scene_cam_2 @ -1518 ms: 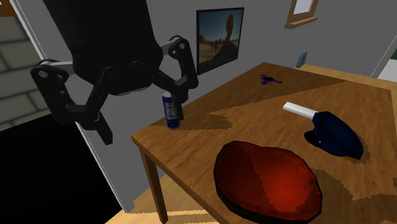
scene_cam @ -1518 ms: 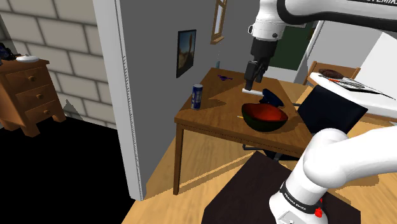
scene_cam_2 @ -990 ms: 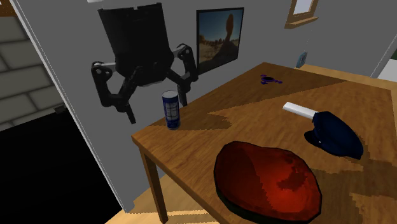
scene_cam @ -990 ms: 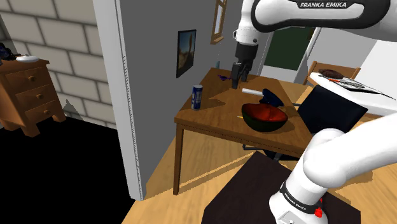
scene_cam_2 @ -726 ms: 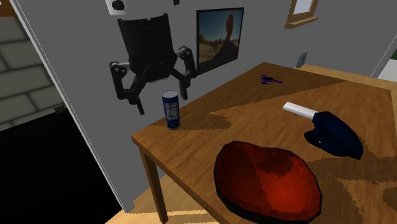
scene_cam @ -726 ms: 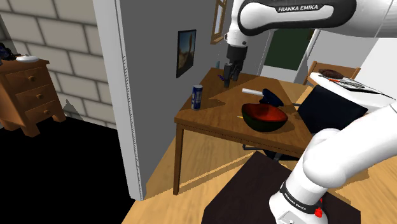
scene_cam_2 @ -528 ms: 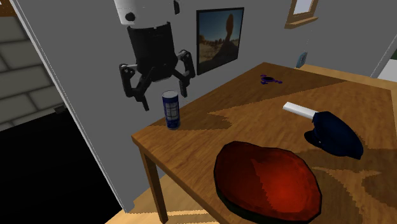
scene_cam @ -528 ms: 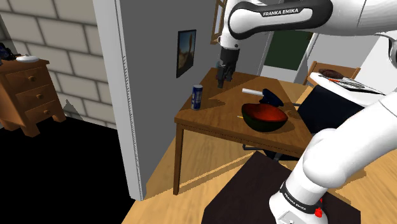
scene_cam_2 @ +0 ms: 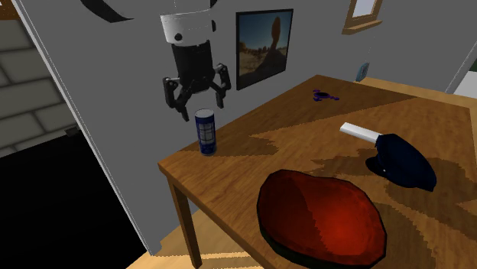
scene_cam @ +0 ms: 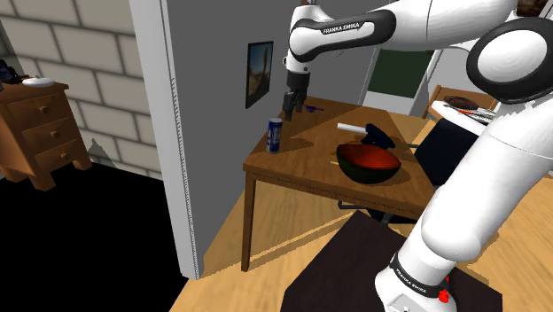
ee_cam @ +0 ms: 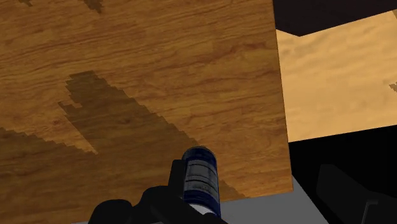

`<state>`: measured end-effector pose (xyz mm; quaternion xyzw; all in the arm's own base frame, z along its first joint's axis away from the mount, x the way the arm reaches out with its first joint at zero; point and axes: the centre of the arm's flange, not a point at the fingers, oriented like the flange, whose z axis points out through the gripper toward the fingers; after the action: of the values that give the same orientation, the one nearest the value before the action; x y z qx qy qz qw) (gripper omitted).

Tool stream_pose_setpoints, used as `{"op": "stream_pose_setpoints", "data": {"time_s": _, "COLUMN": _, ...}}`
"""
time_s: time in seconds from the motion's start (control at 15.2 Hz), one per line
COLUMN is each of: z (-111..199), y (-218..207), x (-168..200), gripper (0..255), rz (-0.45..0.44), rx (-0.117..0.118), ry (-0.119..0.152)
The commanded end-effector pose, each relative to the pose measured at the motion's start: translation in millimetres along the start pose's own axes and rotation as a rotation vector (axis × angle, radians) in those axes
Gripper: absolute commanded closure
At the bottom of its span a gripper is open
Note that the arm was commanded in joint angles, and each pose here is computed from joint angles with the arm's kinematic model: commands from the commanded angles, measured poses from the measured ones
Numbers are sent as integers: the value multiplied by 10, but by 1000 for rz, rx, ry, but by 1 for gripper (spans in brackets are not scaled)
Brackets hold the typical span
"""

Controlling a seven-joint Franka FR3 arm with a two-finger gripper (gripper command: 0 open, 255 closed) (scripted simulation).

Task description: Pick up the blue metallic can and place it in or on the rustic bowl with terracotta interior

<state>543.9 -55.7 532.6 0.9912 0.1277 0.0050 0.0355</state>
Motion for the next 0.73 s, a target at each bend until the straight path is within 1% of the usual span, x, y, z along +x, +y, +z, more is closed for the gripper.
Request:
{"op": "stream_pose_setpoints", "data": {"time_s": 0.0, "z": 87, "y": 96, "x": 256, "gripper": 0, "rz": -20, "rx": 1, "ry": 3}}
{"op": "stream_pose_setpoints", "data": {"time_s": 0.4, "z": 348, "y": 356, "x": 905, "gripper": 0, "rz": -72, "rx": 7, "ry": 8}}
{"op": "stream_pose_setpoints", "data": {"time_s": 0.66, "z": 559, "y": 354, "x": 906, "gripper": 0, "rz": -72, "rx": 7, "ry": 8}}
